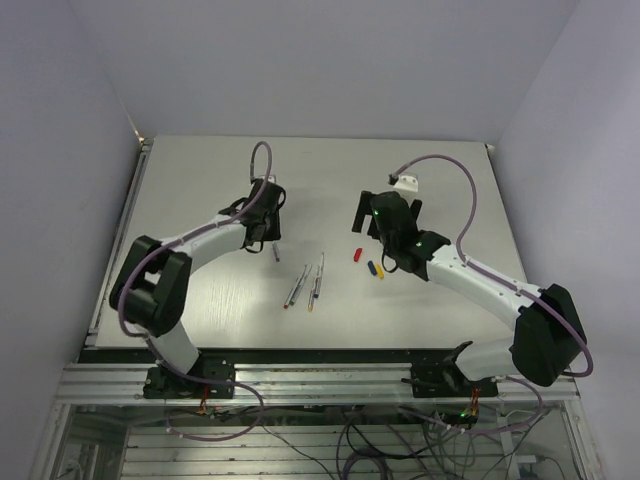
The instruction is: Insert the pens into the pen caps
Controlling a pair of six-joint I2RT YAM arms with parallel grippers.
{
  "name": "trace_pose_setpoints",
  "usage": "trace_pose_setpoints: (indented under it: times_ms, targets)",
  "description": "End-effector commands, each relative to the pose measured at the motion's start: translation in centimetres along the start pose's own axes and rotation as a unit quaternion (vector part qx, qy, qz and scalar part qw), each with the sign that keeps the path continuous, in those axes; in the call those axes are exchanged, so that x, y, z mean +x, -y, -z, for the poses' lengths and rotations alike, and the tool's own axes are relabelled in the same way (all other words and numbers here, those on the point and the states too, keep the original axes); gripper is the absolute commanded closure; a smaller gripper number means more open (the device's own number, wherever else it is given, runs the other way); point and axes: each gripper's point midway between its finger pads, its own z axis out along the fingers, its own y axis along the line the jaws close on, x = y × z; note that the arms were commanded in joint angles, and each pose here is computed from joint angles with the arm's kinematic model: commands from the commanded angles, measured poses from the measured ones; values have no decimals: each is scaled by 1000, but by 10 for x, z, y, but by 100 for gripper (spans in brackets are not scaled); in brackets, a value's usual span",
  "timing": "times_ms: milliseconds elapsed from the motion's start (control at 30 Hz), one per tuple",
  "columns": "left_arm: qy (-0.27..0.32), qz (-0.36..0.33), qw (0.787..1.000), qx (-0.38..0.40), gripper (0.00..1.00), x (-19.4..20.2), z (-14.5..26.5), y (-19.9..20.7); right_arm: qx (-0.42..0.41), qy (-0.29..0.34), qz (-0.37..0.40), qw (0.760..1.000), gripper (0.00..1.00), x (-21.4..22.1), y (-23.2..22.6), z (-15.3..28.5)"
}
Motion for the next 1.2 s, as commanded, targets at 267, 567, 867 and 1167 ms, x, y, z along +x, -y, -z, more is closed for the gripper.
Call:
trace_pose_setpoints:
  times_ms: [267,567,867,1167]
  targets:
    - [3,-75,995,72,62,37,71,29,-25,-35,19,999,42,16,-15,-6]
    - [-27,-130,990,56,64,70,67,43,-30,-67,16,997,49,47,-24,-13]
    - [-48,-154,985,62,65,84,55,56,-36,-73,14,997,48,54,-26,-9]
    - [-66,-169,980,77,65,99,56,69,-37,-76,13,996,45,59,-26,-10]
